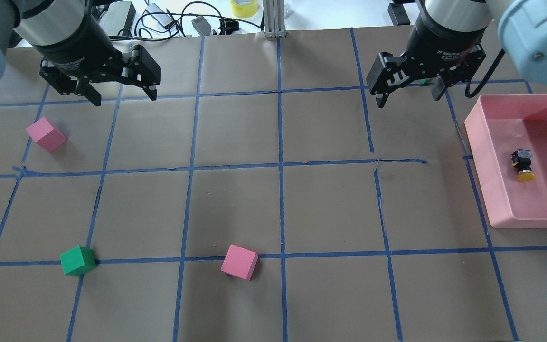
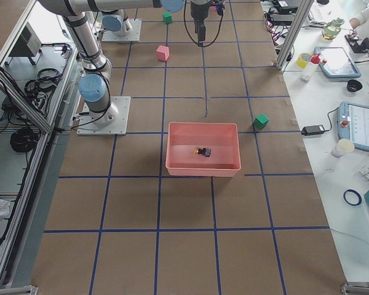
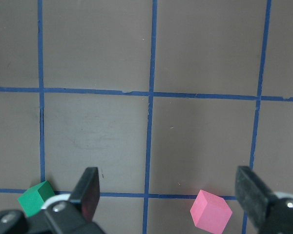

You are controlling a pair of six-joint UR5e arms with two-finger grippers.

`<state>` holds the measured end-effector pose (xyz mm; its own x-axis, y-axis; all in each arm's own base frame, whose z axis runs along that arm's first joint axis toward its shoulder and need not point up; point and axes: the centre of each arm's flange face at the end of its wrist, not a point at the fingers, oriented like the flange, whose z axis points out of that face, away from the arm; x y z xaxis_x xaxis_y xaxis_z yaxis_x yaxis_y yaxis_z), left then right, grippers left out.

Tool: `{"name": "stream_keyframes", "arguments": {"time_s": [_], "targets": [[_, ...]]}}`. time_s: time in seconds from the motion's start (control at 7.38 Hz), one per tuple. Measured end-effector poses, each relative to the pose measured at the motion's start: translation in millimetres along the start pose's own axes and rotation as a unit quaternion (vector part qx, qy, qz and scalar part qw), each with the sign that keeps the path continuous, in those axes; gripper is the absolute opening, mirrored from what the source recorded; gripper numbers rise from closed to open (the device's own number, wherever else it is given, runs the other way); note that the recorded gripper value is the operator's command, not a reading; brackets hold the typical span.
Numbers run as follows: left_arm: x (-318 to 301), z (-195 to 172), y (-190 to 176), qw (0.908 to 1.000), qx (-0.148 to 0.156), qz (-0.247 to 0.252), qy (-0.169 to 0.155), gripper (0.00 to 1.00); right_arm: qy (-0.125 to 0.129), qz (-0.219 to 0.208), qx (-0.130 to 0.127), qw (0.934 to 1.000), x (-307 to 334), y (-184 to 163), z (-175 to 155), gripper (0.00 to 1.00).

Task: Align button upright
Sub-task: 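Move the right gripper over the pink bin toward the yellow-capped button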

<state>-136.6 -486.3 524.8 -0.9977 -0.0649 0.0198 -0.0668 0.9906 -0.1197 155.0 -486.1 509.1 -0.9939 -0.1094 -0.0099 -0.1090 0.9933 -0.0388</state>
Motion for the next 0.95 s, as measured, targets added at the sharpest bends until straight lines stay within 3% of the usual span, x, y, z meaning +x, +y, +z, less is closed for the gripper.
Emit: {"name": "stream_keyframes", "arguments": {"time_s": [0.54,0.95], "targets": [[-0.1,-0.8,-2.0,1.0000,0.007,-0.001,-0.001,1.00,0.005,0.002,0.001,1.0000,6.0,-1.5,0.0,1.00],[-0.2,-0.8,-2.1,1.0000,0.007,-0.002,-0.001,1.00,0.004,0.045,0.003,0.9990,78.8,-13.1,1.4,1.00]]}}
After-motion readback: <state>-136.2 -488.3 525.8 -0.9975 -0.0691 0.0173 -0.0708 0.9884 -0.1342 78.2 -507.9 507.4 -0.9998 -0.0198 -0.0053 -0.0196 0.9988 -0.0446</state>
